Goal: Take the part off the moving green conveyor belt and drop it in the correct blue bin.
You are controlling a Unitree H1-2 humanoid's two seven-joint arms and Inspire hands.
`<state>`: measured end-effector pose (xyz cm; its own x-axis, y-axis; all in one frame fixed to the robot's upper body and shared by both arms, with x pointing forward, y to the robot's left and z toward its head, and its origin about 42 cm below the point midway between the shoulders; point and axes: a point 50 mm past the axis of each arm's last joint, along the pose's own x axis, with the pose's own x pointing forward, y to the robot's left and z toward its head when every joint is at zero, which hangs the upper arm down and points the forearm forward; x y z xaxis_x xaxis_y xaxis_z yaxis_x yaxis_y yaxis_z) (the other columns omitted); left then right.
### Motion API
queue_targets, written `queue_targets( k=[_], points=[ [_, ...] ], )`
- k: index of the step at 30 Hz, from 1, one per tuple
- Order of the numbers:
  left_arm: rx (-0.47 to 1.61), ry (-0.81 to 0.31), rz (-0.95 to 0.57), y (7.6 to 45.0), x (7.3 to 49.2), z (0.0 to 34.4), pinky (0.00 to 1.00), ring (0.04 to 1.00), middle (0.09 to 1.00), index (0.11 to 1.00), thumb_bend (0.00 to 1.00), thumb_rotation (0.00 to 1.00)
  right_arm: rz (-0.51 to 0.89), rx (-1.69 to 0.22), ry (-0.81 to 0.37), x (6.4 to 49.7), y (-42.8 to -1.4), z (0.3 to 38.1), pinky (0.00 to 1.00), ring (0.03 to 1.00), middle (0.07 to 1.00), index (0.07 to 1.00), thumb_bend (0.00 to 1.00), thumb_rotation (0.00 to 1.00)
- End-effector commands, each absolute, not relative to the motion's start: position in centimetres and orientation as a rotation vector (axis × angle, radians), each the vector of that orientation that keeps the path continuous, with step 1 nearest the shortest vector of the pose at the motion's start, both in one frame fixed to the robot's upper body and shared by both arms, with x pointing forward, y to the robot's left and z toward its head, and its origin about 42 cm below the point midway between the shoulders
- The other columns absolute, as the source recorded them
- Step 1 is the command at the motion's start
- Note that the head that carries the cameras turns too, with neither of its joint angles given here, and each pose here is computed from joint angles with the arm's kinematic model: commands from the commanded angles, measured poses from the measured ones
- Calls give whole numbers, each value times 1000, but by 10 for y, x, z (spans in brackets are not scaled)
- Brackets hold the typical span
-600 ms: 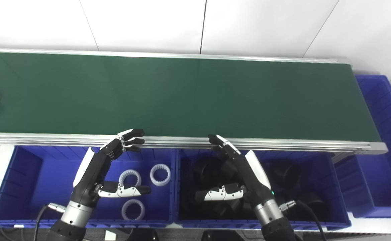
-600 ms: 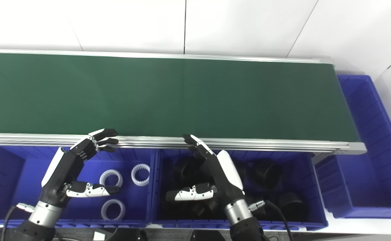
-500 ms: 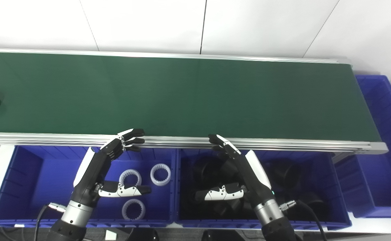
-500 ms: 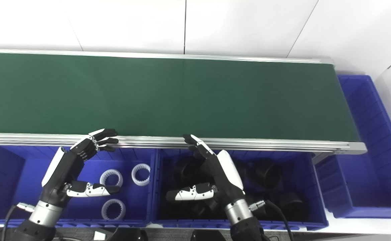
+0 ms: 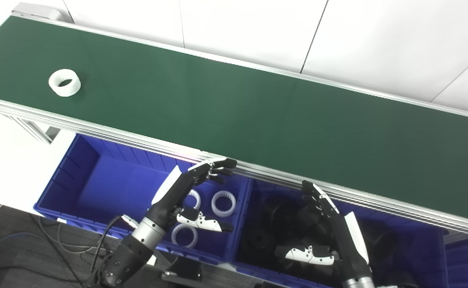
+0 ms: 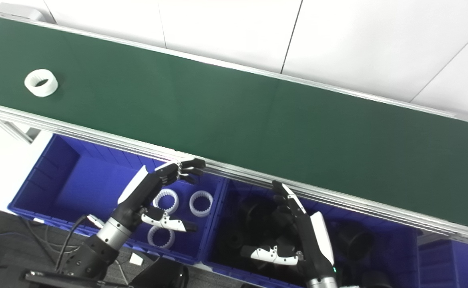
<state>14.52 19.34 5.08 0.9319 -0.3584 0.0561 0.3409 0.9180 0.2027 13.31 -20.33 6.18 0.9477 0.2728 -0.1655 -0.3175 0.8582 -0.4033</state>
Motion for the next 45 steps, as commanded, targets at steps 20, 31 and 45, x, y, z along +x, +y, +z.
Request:
queue_targets(
  k=[20,31,45],
  points=[
    [226,-114,-347,202,155,41,624,731,790,755,994,193,310,-456,2,139,-195,53,686,790,832,857,969,104],
    [223,-103,-340,204,156,37,600,709,775,738,1000,170,305,-463,7,139,-193,50,673,788,830,849,959,131],
    [242,-116,-337,202,158,37,596,698,769,736,989,171,303,-442,-14,141,-196,45,672,783,827,848,956,111]
  ],
)
